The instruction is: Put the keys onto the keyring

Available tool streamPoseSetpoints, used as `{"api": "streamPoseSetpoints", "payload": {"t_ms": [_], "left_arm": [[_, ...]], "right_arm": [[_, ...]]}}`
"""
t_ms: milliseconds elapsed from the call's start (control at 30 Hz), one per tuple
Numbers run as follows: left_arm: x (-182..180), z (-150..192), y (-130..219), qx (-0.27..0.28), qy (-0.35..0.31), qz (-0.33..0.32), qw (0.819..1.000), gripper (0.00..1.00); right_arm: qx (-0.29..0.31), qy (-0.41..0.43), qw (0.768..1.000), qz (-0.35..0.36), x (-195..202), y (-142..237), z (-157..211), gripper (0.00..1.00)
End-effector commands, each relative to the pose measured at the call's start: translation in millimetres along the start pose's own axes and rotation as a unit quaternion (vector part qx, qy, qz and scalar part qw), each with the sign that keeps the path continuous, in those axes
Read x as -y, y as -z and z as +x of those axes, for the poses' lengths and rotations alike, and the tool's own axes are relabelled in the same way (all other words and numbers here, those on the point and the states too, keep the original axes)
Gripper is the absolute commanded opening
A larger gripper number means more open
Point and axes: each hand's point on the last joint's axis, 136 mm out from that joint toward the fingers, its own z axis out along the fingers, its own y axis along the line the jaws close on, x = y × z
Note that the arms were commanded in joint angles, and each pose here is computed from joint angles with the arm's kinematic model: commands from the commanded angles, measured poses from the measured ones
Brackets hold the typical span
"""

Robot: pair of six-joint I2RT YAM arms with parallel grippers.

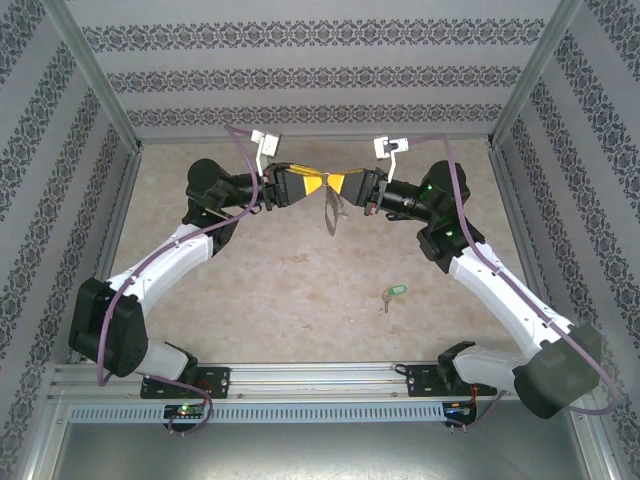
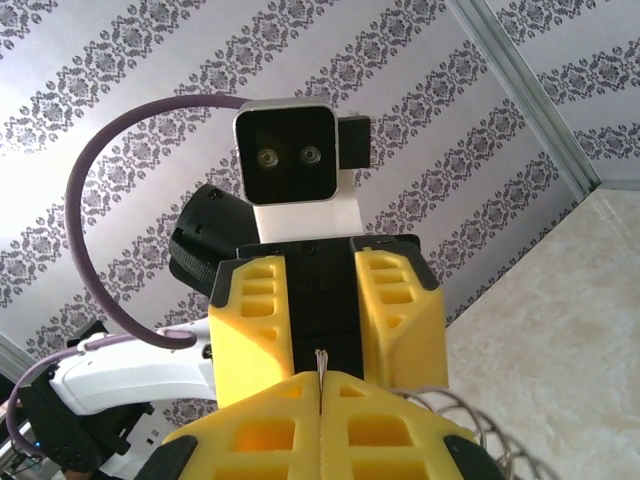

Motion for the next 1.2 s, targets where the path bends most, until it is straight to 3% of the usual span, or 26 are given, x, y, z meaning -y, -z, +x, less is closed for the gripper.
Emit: {"api": "streamPoseSetpoints", "payload": {"t_ms": [0, 67, 500, 667, 867, 933, 967, 1067, 1167], "left_arm": [[18.4, -21.3, -1.9, 0.022, -0.037, 0.029, 0.999, 0.23], [19.4, -23.4, -3.0, 0.022, -0.036, 0.035, 0.998, 0.15], [20.9, -20.0, -2.5, 0.02, -0.029, 0.042, 0.998, 0.15], [22.5, -19.7, -3.0, 0.016, -0.026, 0.049, 0.998, 0.05], [26.1, -18.9, -3.0, 0.013, -0.019, 0.063, 0.998, 0.07], [27.1, -18.2, -2.8, 0.01, -0.019, 0.066, 0.998, 0.0], [27.9, -18.1, -2.7, 0.008, -0.02, 0.068, 0.997, 0.0], [29.0, -14.3, -2.2, -0.007, -0.02, 0.069, 0.997, 0.0], [28.6, -3.7, -2.1, -0.046, -0.022, 0.064, 0.997, 0.0]], "right_arm": [[0.028, 0.028, 0.999, -0.02, -15.8, 0.8, -10.3, 0.0], [0.034, 0.028, 0.999, -0.015, -13.5, 1.9, -11.0, 0.0], [0.066, 0.032, 0.997, 0.012, -1.2, 2.1, -18.2, 0.0], [0.066, 0.031, 0.997, 0.017, 2.4, -1.2, -17.3, 0.0], [0.071, 0.03, 0.997, 0.028, 8.7, -4.0, -15.5, 0.0], [0.07, 0.028, 0.997, 0.032, 11.4, -5.7, -14.2, 0.0], [0.067, 0.026, 0.997, 0.034, 12.5, -6.5, -12.5, 0.01], [0.05, 0.033, 0.997, 0.046, 10.9, -4.8, -8.4, 0.25], [0.015, 0.046, 0.997, 0.067, 8.9, 1.3, -1.5, 0.37]]}}
